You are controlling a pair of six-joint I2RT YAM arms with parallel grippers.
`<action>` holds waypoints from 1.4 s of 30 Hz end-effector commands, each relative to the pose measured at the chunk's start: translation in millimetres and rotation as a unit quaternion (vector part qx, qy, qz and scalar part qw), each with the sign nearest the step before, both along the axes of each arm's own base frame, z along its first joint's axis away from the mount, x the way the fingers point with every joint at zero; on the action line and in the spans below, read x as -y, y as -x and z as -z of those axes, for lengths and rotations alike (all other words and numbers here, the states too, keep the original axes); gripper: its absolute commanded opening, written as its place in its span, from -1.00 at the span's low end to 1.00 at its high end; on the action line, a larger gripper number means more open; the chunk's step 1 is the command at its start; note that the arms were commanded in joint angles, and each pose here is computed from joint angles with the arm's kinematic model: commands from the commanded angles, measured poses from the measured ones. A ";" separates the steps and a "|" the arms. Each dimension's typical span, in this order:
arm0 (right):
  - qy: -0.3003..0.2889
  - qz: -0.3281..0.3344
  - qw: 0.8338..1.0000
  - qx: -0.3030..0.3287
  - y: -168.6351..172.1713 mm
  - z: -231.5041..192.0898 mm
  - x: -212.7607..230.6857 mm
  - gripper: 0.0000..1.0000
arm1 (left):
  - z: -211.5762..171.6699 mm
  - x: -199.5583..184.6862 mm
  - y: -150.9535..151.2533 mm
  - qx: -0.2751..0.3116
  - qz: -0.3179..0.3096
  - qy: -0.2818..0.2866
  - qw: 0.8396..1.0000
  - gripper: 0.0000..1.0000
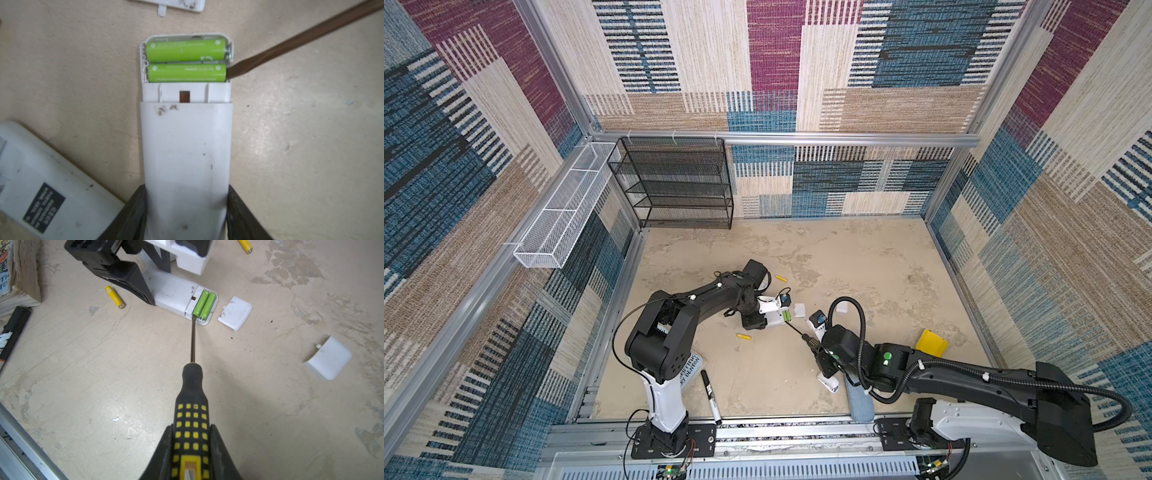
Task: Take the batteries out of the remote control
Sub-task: 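Insert the screwdriver tip beside the nearer green battery with the right gripper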
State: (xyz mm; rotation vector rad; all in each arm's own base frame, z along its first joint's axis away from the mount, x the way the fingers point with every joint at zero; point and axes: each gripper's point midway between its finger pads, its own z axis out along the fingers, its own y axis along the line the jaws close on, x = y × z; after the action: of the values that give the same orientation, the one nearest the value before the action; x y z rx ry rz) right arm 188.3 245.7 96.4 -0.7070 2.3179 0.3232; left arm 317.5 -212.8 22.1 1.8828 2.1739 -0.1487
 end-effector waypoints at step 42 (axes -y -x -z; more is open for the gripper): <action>-0.099 0.070 0.991 0.061 -2.4 15.5 -2.1 -1.00 | 25.0 -26.1 45.7 -0.101 0.018 -0.061 0.993 -0.17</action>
State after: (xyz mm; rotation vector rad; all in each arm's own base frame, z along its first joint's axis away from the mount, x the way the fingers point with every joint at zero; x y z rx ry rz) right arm 177.1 241.7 67.2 -0.5389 2.2421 0.4028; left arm 314.6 -210.6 14.3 1.9083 2.1935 -0.1528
